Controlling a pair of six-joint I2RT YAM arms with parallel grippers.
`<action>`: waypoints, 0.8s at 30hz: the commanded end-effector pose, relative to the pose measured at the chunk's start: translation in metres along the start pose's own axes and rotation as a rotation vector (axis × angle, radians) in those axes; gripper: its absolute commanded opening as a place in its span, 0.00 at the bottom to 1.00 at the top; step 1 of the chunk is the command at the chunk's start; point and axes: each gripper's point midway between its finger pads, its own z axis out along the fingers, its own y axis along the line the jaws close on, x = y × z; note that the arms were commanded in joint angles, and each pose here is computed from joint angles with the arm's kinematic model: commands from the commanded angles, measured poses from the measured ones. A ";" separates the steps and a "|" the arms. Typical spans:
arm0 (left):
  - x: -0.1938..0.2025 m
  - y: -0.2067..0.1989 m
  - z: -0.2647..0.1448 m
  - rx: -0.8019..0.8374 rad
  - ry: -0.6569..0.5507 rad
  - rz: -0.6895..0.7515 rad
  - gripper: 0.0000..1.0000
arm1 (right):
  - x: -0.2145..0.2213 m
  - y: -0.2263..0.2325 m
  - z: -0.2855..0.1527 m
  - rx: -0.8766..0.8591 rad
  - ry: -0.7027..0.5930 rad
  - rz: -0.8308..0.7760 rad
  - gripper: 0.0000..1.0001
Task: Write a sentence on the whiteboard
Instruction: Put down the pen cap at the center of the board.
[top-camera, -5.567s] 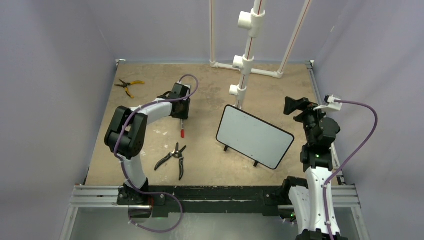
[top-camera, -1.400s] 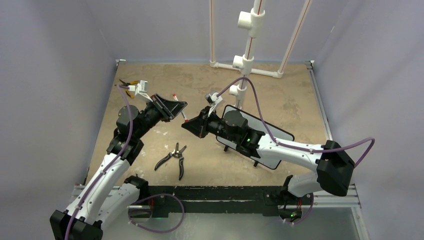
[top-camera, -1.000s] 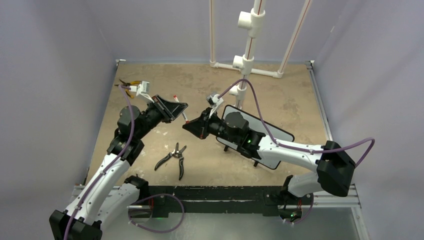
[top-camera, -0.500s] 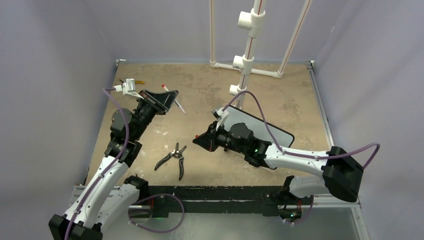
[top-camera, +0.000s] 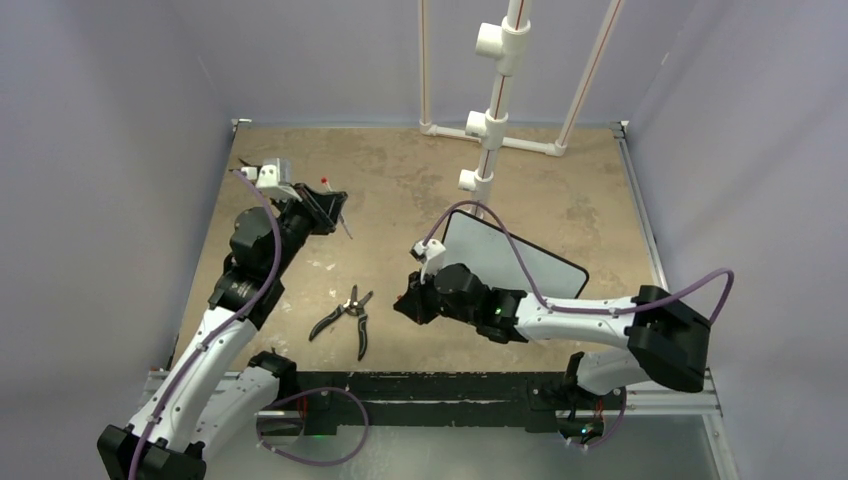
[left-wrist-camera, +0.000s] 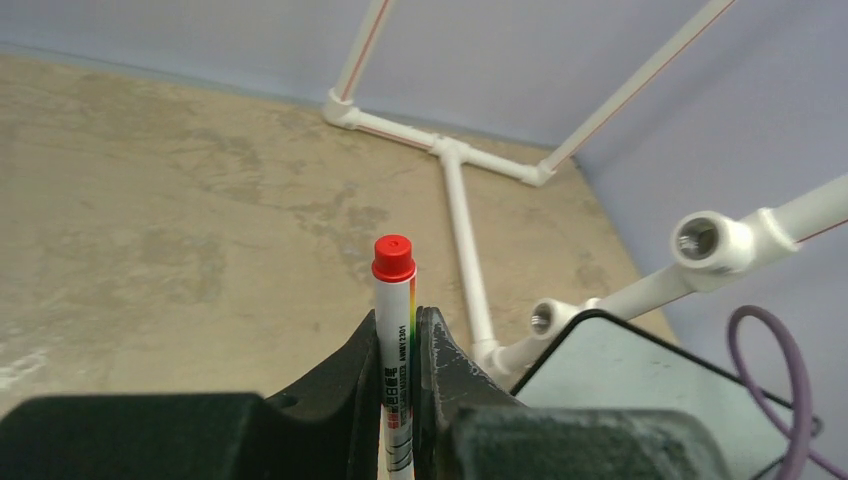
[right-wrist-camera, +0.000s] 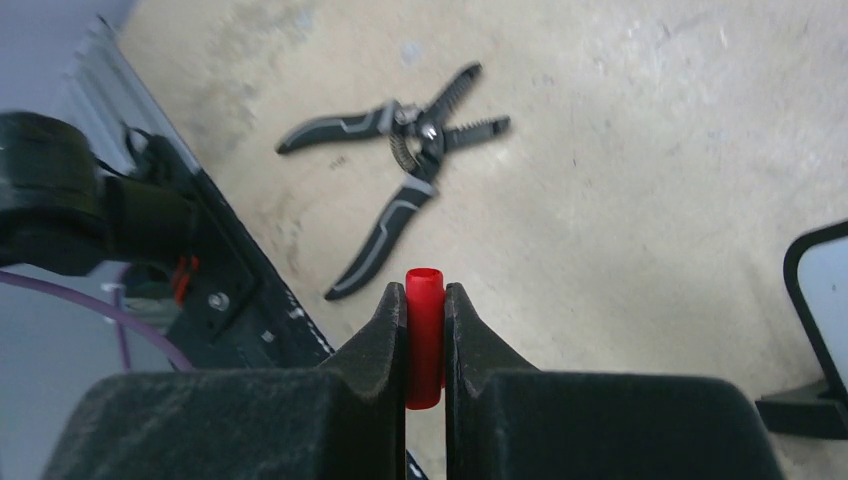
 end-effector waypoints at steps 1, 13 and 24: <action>-0.012 0.026 -0.006 -0.115 -0.012 0.218 0.00 | 0.017 -0.014 0.005 0.081 0.044 -0.003 0.00; -0.003 0.043 -0.013 -0.166 -0.015 0.279 0.00 | 0.062 -0.042 0.031 0.190 0.165 0.020 0.16; 0.005 0.041 -0.010 -0.141 0.016 0.275 0.00 | 0.052 -0.037 0.025 0.181 0.148 0.015 0.47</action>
